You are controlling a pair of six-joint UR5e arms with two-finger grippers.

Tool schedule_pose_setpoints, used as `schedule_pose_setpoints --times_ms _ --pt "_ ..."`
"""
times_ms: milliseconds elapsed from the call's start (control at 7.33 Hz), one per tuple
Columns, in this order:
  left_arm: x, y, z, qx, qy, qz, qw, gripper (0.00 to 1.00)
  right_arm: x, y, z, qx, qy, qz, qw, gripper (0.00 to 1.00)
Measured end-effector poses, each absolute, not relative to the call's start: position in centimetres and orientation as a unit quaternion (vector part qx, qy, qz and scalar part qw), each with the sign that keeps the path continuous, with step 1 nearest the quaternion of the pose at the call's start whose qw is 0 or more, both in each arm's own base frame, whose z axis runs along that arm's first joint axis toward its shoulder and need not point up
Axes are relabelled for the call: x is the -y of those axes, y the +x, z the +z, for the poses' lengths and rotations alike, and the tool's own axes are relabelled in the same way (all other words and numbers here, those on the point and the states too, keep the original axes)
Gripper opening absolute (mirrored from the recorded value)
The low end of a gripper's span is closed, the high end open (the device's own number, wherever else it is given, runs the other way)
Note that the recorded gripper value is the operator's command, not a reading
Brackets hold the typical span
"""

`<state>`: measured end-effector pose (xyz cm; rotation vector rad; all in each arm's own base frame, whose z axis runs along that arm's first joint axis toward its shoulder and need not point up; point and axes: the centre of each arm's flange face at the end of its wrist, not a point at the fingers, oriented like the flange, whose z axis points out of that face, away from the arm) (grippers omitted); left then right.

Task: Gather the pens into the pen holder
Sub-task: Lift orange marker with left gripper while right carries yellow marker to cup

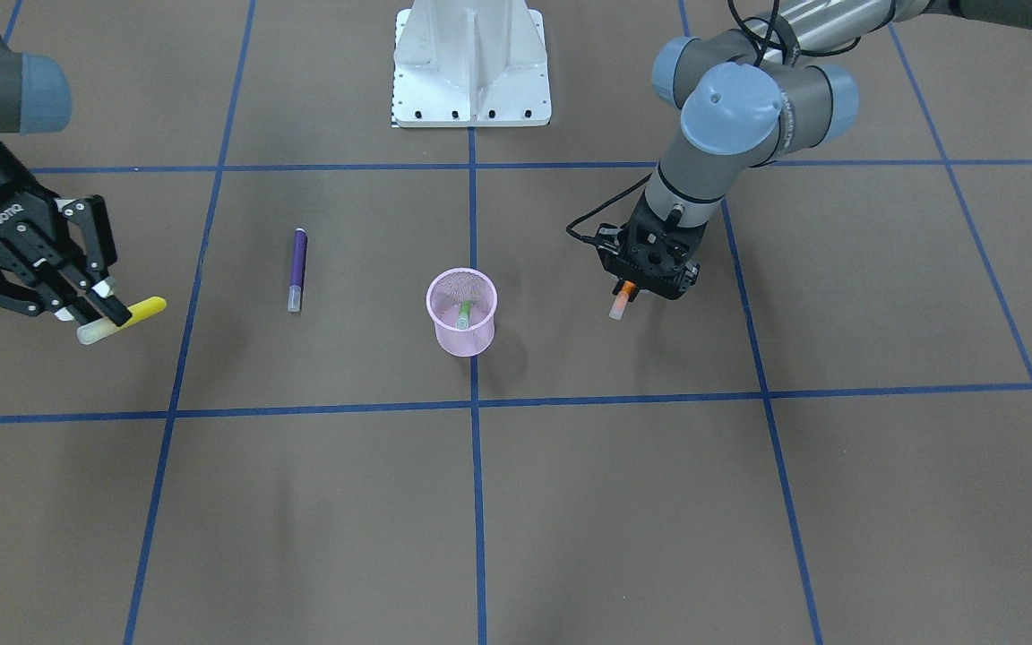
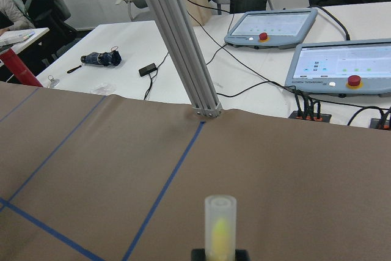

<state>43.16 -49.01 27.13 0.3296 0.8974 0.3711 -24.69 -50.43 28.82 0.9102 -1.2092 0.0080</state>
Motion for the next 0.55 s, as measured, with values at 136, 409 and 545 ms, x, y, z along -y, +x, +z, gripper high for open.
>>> schedule_pose_setpoints --times_ms 136,409,545 --pt "49.6 42.0 26.5 -0.430 0.170 0.169 0.871 0.00 49.4 -27.9 27.1 0.551 0.427 0.009 0.717 0.00" --pt "50.3 39.4 24.8 -0.414 0.223 0.144 0.871 0.00 46.5 -34.9 24.2 0.554 0.448 0.021 0.701 0.00" --pt "50.6 38.3 24.1 -0.409 0.242 0.134 0.870 0.00 44.8 -38.2 23.0 0.553 0.456 0.027 0.696 0.00"
